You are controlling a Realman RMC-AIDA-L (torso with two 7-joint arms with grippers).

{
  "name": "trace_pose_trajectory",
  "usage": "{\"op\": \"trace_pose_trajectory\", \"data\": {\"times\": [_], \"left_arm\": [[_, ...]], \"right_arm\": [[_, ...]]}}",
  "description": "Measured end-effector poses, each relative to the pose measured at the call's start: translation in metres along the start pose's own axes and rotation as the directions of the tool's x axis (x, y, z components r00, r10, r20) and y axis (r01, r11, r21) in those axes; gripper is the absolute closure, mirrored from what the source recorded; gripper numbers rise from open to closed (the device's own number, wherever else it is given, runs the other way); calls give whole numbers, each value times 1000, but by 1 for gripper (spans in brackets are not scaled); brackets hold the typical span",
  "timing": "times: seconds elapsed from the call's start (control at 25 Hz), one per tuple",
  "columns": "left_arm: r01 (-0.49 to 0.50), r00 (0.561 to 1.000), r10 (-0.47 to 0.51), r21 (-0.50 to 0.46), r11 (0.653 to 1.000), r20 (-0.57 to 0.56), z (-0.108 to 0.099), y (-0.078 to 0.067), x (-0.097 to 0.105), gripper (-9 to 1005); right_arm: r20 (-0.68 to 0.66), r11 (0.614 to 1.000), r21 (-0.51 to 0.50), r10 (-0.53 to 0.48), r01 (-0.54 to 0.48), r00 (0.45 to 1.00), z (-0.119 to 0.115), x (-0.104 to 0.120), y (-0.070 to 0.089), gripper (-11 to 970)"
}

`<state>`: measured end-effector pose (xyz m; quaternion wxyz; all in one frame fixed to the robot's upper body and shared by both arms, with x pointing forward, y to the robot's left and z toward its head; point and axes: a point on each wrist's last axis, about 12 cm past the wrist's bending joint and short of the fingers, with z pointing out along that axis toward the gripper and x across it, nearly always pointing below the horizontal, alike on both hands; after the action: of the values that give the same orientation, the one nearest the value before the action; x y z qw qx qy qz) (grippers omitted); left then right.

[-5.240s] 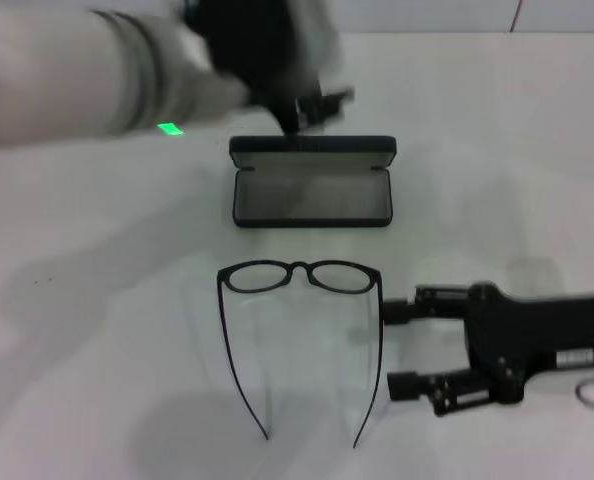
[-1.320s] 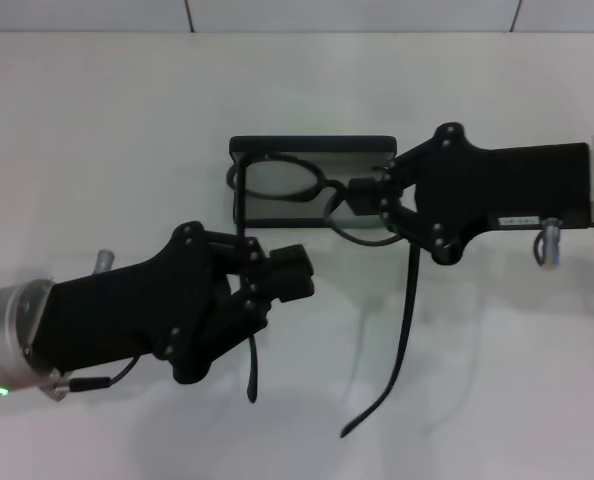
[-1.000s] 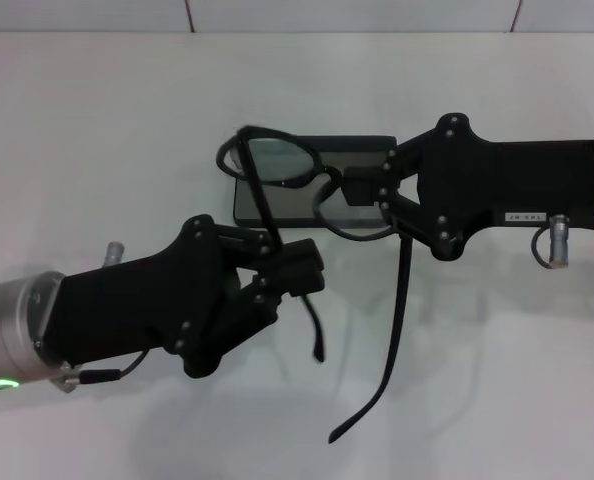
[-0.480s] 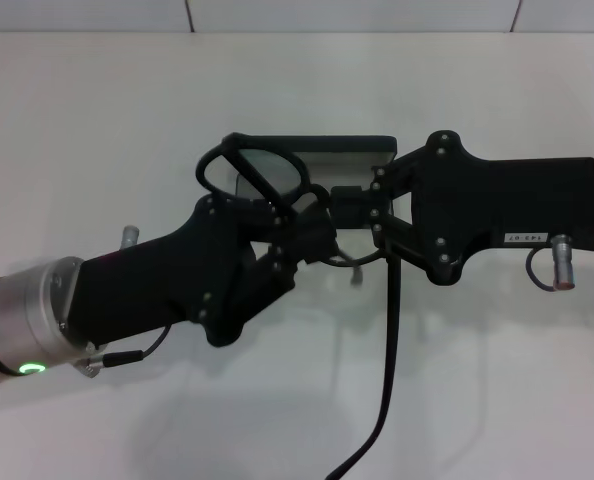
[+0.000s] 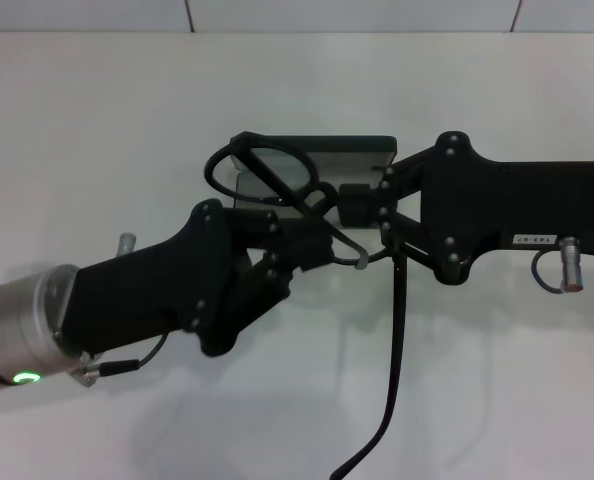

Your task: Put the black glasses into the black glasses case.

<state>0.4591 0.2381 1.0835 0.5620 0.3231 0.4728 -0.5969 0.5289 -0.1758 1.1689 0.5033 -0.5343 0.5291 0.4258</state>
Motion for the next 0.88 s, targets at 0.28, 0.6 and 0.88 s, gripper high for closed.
{"op": "trace_pose_trajectory", "data": {"times": [0.28, 0.6, 0.88], "left_arm": [[7, 1000, -7, 25, 1000, -1, -2, -4, 0, 912], [27, 999, -26, 30, 999, -37, -6, -8, 4, 911], [57, 992, -44, 103, 993, -119, 7, -3, 9, 911]], "right_arm": [[16, 999, 53, 12, -12, 1000, -10, 8, -6, 932], [132, 994, 111, -33, 18, 991, -32, -6, -10, 933], [307, 986, 133, -136, 99, 942, -47, -32, -13, 932]]}}
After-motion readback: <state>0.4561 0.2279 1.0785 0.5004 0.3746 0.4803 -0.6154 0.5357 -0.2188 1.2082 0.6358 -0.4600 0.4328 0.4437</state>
